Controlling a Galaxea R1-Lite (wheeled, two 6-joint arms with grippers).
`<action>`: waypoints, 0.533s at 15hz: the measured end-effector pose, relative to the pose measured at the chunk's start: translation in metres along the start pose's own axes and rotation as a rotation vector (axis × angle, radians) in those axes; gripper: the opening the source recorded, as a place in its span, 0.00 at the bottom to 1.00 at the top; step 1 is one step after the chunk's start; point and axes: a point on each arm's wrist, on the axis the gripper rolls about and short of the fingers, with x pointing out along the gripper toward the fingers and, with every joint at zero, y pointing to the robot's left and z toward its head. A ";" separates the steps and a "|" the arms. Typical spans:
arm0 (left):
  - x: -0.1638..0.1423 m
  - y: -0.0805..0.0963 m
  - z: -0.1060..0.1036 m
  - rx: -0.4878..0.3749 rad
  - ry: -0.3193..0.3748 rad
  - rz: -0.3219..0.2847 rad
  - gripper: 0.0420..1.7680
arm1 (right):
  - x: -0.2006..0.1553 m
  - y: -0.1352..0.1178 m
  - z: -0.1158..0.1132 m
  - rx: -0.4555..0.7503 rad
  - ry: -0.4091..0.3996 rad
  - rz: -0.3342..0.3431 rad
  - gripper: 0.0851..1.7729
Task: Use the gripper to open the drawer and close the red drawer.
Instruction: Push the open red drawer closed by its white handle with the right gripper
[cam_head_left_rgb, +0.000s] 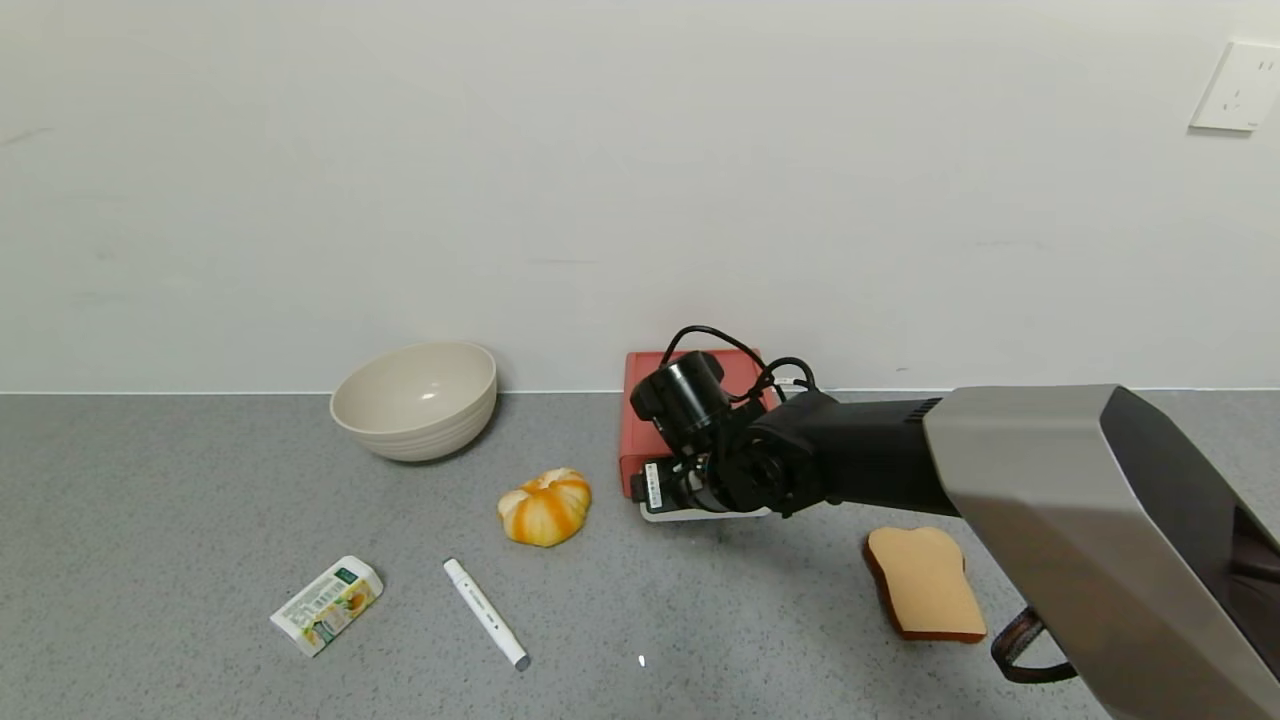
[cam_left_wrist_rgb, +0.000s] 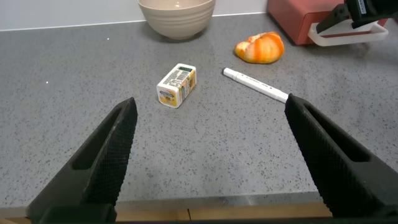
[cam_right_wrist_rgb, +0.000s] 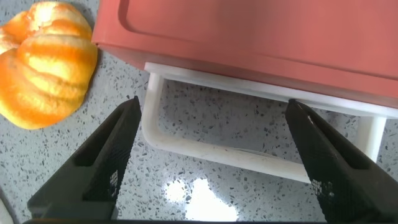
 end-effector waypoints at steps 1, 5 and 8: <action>0.000 0.000 0.000 0.000 0.000 0.000 0.97 | -0.001 0.001 0.000 -0.007 0.000 0.002 0.96; 0.000 0.000 0.000 0.000 0.000 0.000 0.97 | -0.020 0.004 0.007 -0.038 -0.017 0.023 0.96; 0.000 0.000 0.000 0.000 0.000 0.000 0.97 | -0.048 0.005 0.016 -0.063 -0.019 0.043 0.96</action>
